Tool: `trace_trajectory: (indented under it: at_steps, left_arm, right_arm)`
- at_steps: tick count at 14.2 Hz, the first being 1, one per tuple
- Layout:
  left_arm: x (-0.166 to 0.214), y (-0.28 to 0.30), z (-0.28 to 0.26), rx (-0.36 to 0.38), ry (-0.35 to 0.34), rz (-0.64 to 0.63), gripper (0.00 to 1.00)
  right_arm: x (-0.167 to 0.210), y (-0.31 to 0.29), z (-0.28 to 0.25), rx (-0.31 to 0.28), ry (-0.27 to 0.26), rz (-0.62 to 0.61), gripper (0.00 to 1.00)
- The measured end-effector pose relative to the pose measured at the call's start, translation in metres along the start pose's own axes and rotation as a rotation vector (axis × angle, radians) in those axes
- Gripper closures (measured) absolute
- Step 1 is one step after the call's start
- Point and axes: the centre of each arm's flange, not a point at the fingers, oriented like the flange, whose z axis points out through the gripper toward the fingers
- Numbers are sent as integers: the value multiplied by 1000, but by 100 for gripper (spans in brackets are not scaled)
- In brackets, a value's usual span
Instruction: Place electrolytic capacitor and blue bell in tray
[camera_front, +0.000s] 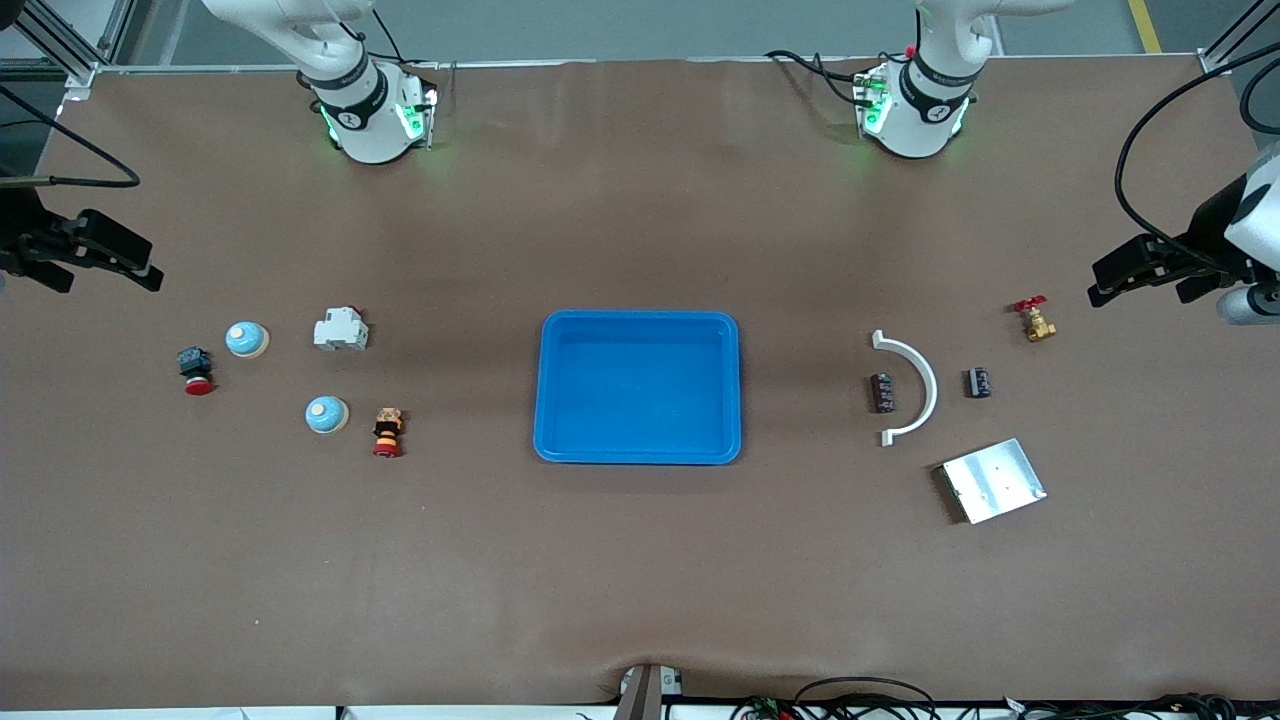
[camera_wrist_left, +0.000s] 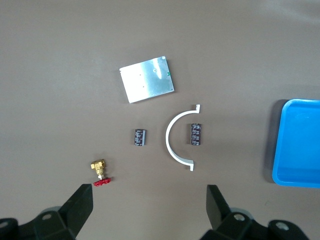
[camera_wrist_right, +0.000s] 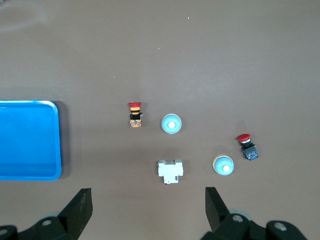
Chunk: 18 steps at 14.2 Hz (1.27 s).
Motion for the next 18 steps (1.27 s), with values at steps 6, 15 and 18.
trace_trajectory:
  at_steps: [6, 15, 18]
  left_arm:
    - [0, 0, 0, 0, 0, -1, 0]
    - [10, -12, 26, 5, -50, -25, 0]
    - [18, -31, 51, 9, -103, -58, 0]
  right_arm:
    - [0, 2, -1, 0, 1, 4, 0]
    - [-2, 5, 8, 0, 0, 9, 0]
    - [-6, 6, 13, 1, 7, 10, 0]
